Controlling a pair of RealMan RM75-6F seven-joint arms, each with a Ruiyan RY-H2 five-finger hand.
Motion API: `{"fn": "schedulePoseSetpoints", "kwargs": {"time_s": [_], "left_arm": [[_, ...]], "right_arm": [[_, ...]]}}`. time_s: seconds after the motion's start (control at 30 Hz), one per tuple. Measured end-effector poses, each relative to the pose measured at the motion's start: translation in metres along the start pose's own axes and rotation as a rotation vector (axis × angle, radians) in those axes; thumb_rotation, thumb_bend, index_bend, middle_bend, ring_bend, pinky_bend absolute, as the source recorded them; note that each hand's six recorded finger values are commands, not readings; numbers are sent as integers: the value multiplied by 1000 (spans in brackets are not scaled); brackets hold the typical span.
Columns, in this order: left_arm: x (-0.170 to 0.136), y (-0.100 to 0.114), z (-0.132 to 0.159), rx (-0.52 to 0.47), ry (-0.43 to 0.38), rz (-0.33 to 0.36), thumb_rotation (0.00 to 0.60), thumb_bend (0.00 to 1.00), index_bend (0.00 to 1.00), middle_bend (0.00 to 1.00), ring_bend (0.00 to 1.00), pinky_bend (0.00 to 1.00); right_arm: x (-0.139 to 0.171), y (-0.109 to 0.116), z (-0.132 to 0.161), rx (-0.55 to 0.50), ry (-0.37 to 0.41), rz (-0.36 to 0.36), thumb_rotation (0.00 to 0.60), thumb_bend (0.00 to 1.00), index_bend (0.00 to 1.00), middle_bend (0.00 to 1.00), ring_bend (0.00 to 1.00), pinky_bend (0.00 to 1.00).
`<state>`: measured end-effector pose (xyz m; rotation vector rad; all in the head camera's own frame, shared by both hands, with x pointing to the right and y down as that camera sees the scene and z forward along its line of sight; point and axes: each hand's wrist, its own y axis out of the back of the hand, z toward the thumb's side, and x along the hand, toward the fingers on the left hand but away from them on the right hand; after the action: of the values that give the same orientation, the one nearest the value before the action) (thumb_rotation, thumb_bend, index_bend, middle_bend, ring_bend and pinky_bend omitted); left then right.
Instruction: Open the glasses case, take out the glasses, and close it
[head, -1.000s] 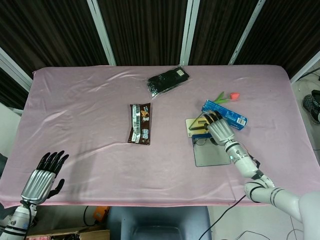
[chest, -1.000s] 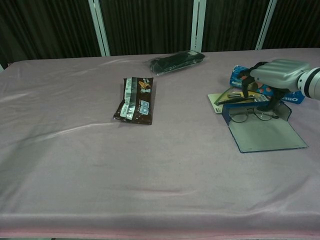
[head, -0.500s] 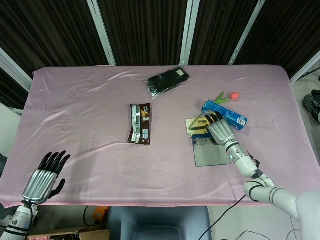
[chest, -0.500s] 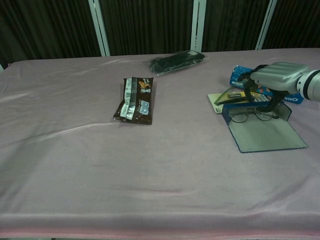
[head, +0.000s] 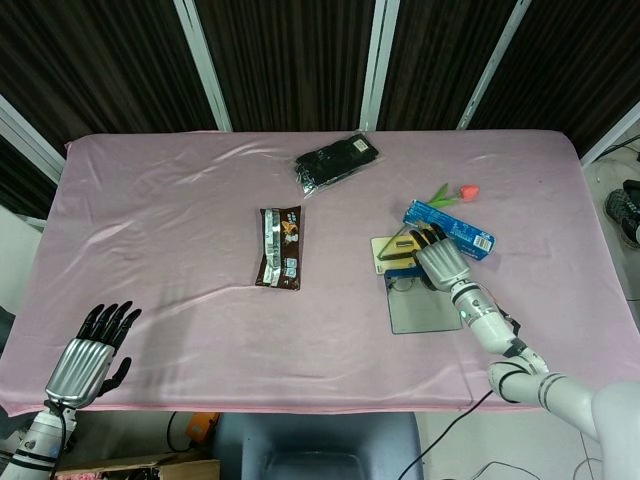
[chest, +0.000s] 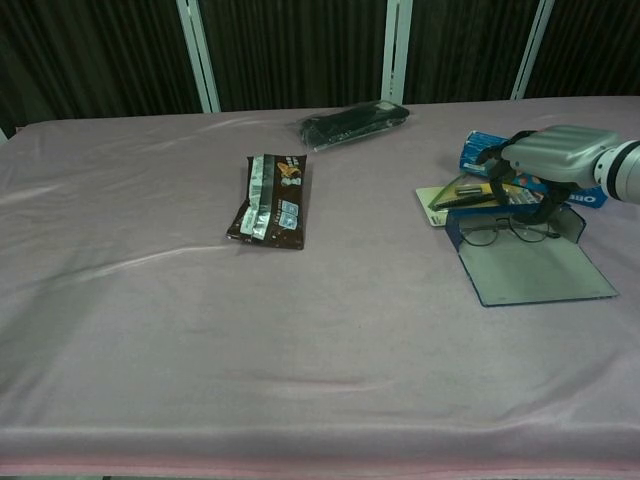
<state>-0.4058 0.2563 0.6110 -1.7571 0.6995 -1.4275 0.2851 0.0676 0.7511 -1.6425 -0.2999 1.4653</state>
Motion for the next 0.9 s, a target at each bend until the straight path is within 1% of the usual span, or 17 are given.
{"fn": "schedulePoseSetpoints", "kwargs": {"time_s": [0.2, 0.37, 0.57, 0.9], "left_arm": [[0, 0, 0, 0, -1, 0, 600, 421, 0, 0, 0, 0], [0, 0, 0, -1, -2, 1, 600, 420, 0, 0, 0, 0], [0, 0, 0, 1, 0, -3, 600, 420, 0, 0, 0, 0], [0, 0, 0, 1, 3, -4, 600, 420, 0, 0, 0, 0]], "right_arm": [[0, 3, 1, -49, 0, -12, 600, 511, 695, 188, 140, 0], [2, 9, 5, -91, 2, -61, 600, 511, 696, 188, 140, 0], [8, 15, 12, -86, 15, -155, 600, 511, 697, 188, 141, 0], [23, 14, 25, 9, 40, -344, 600, 511, 699, 191, 141, 0]]}}
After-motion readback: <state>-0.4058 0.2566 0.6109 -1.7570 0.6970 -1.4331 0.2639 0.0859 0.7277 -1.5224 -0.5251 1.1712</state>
